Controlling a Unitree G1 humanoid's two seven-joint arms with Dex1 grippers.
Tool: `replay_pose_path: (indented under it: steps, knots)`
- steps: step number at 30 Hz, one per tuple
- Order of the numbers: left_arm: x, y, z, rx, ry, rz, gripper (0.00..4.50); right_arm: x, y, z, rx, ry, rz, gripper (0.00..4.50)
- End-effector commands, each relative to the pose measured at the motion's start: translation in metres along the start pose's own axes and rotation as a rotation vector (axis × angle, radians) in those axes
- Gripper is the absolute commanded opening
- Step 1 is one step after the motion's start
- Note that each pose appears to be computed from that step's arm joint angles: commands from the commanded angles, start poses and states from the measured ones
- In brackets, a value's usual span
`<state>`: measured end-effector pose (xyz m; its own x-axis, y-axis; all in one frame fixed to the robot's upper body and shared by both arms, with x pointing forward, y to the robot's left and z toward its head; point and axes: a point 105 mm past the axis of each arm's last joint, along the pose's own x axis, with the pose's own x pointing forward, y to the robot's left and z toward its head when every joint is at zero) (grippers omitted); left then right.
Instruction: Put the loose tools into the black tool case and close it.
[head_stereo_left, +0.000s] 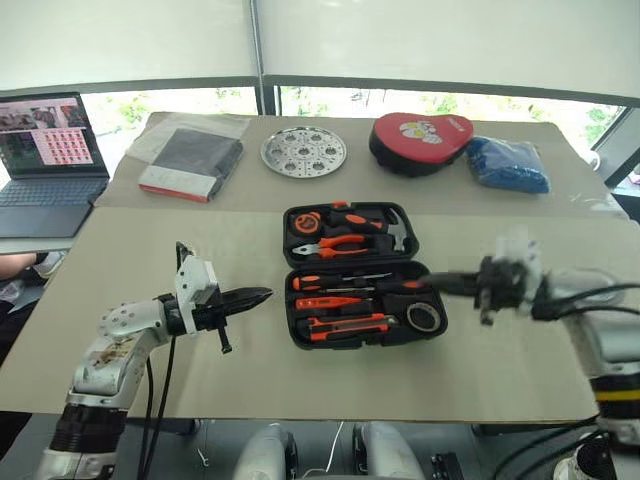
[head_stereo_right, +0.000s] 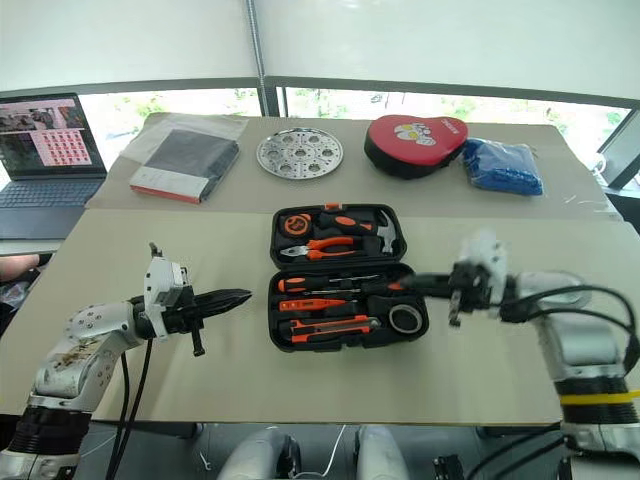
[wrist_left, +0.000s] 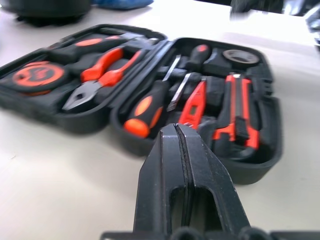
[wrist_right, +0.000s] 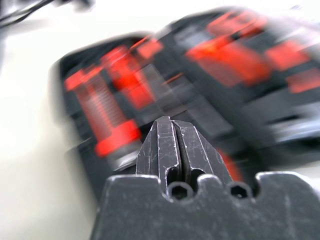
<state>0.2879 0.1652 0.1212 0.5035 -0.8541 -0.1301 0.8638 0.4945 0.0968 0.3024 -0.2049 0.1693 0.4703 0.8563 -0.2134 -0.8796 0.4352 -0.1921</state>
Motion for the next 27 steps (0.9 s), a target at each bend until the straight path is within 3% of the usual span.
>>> replay_pose_path:
  steps: [1,3,6,12,18,23,27]
  knots:
    - [0.006,0.026,-0.003,-0.058,0.063,0.17,0.0,-0.011,-0.026,-0.02,0.014,0.064,-0.178,0.07]
    - [0.016,0.036,-0.012,-0.102,0.108,0.236,0.0,-0.004,-0.048,-0.041,-0.025,0.155,-0.335,0.07]
    - [0.032,0.041,-0.019,-0.152,0.147,0.275,0.0,0.012,-0.061,-0.057,-0.017,0.184,-0.411,0.07]
    - [0.063,0.036,-0.017,-0.171,0.17,0.23,0.0,0.043,-0.056,-0.071,-0.017,0.184,-0.329,0.07]
    - [0.082,0.023,-0.014,-0.164,0.174,0.136,0.0,0.062,-0.033,-0.067,-0.052,0.149,-0.128,0.07]
    - [0.076,0.012,-0.014,-0.163,0.179,0.06,0.0,0.056,-0.007,-0.064,-0.077,0.159,0.012,0.07]
    - [0.063,0.005,-0.019,-0.171,0.194,0.042,0.0,0.045,0.004,-0.065,-0.061,0.172,0.002,0.07]
